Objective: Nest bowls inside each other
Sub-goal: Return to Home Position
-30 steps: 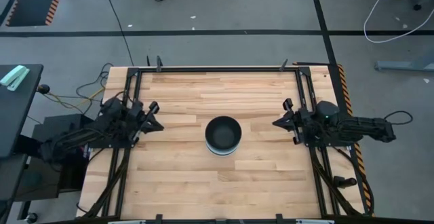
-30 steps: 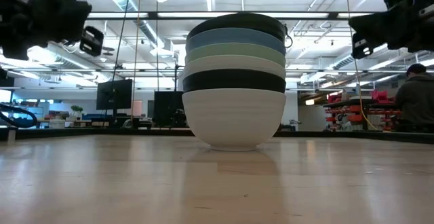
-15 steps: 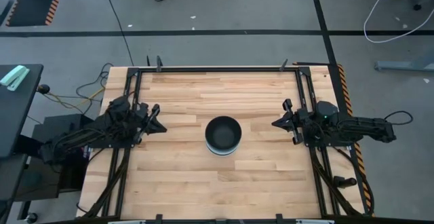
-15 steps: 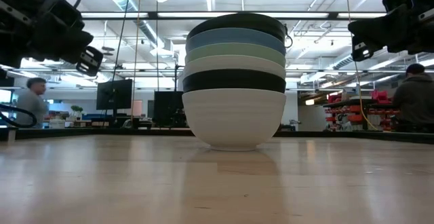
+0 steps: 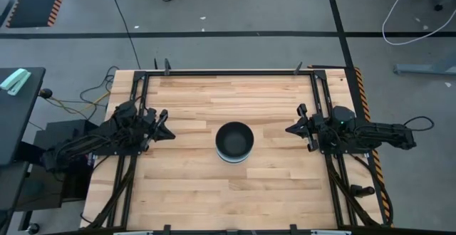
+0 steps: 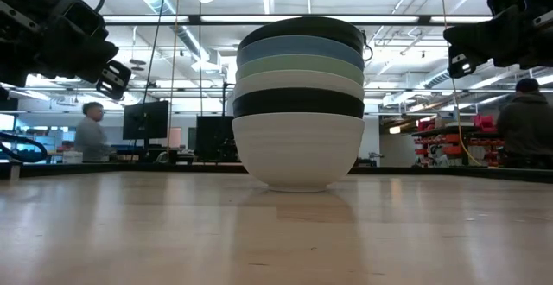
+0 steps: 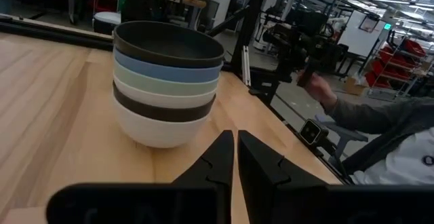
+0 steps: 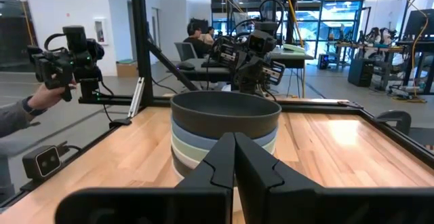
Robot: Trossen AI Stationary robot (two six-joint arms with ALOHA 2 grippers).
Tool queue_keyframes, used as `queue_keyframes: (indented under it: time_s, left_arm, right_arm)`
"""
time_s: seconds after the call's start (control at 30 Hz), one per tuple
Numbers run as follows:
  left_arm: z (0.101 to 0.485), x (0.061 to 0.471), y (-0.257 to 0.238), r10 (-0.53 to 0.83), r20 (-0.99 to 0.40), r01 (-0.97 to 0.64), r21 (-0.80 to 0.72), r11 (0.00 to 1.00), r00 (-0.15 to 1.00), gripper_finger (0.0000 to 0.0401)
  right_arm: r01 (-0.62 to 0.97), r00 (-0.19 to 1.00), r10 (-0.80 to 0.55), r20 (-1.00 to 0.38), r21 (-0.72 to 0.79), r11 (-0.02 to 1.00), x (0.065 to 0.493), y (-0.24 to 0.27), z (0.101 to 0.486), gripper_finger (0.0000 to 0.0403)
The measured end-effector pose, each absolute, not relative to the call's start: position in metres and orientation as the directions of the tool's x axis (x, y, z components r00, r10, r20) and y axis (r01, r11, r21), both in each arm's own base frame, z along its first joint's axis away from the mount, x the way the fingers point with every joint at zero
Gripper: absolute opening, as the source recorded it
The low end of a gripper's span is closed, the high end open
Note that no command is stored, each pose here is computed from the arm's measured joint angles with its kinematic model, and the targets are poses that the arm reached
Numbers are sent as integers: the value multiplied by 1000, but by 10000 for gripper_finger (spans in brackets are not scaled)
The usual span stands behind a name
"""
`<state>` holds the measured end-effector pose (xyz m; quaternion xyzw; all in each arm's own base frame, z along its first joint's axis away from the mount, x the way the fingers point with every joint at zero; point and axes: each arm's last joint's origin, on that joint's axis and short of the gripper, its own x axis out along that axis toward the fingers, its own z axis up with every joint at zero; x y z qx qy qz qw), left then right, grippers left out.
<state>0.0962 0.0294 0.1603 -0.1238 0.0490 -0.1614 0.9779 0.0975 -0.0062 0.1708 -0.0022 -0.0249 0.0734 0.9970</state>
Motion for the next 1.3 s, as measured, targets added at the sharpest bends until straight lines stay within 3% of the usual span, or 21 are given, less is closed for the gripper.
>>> queue_keyframes:
  time_s: [1.3]
  left_arm:
    - [160,96,29,-327,-55,303,-257,918,943,36]
  right_arm:
    - [-146,988,147,50,-8,989,97,-6,171,18]
